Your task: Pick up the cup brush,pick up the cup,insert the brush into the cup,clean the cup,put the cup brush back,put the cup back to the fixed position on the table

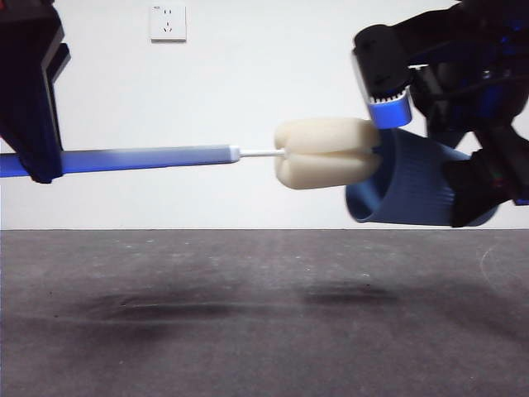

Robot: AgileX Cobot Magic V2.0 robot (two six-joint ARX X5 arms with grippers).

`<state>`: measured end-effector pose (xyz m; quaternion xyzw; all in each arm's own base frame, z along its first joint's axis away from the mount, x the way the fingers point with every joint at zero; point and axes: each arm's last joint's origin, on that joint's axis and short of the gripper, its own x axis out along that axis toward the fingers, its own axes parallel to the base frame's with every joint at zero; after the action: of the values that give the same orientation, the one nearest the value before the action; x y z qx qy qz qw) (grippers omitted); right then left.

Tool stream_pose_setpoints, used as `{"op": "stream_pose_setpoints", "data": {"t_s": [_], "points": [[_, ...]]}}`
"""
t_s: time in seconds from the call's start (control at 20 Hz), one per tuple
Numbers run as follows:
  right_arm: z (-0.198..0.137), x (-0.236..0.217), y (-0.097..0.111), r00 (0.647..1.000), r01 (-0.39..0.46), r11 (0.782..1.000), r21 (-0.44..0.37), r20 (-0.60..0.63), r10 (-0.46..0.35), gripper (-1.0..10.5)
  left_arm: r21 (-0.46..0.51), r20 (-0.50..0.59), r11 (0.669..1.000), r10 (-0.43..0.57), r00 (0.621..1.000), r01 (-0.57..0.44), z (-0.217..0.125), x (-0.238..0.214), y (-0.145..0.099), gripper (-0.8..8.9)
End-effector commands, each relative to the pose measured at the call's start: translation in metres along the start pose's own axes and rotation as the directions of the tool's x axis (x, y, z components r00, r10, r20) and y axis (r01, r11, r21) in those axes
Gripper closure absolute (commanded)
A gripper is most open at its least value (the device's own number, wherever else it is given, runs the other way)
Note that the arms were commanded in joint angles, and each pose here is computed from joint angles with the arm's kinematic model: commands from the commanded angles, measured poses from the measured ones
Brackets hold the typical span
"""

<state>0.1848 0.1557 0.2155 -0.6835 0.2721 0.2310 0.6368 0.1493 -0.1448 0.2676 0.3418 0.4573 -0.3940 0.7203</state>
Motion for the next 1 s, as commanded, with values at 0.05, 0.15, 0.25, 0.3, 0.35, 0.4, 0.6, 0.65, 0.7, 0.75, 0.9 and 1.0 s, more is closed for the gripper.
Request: {"op": "stream_pose_setpoints", "data": {"t_s": [0.05,0.15,0.25,0.3,0.35,0.4,0.6,0.65,0.7,0.75,0.9,1.0], "points": [[0.009,-0.002,0.001,0.999,0.020,0.999,-0.043,0.029,-0.019,9.6,-0.002,0.003,1.000,-0.006,1.000,0.006,0.002,0.004,-0.002,8.22],[0.016,-0.004,0.003,0.998,0.043,0.997,-0.064,0.046,-0.040,9.6,-0.002,-0.020,1.000,-0.015,1.000,0.015,0.002,0.009,-0.001,8.22],[0.021,-0.007,0.005,0.997,0.054,0.991,-0.122,0.063,-0.046,9.6,-0.002,-0.052,1.000,-0.026,0.998,0.026,0.005,0.016,-0.001,8.22],[0.023,-0.008,0.006,0.996,0.059,0.988,-0.140,0.068,-0.049,9.6,-0.001,-0.067,0.999,-0.032,0.997,0.032,0.006,0.021,-0.001,8.22],[0.024,-0.009,0.007,0.996,0.064,0.988,-0.143,0.069,-0.054,9.6,0.002,-0.084,0.999,-0.043,0.996,0.044,0.007,0.025,-0.002,8.22],[0.025,-0.011,0.008,0.996,0.072,0.986,-0.153,0.062,-0.063,9.6,0.006,-0.091,0.999,-0.041,0.995,0.042,0.008,0.026,-0.003,8.22],[0.035,-0.013,0.016,0.995,0.072,0.966,-0.250,0.090,-0.051,9.6,-0.039,0.026,0.998,-0.050,0.998,0.051,0.022,0.028,-0.002,8.22],[0.039,-0.012,0.019,0.995,0.064,0.961,-0.268,0.090,-0.041,9.6,-0.037,0.023,0.998,-0.051,0.998,0.052,0.025,0.029,-0.003,8.22],[0.042,-0.011,0.023,0.995,0.057,0.958,-0.282,0.091,-0.033,9.6,-0.032,0.020,0.998,-0.055,0.998,0.056,0.027,0.030,-0.004,8.22],[0.045,-0.011,0.026,0.995,0.054,0.956,-0.289,0.095,-0.028,9.6,-0.038,0.022,0.998,-0.056,0.998,0.057,0.030,0.032,-0.005,8.22],[0.052,-0.013,0.029,0.992,0.068,0.960,-0.271,0.120,-0.036,9.6,-0.060,0.037,0.997,-0.053,0.998,0.055,0.033,0.034,-0.005,8.22],[0.052,-0.014,0.030,0.994,0.077,0.966,-0.246,0.100,-0.054,9.6,-0.081,0.000,0.996,-0.028,1.000,0.028,0.030,0.033,-0.005,8.22]]}}
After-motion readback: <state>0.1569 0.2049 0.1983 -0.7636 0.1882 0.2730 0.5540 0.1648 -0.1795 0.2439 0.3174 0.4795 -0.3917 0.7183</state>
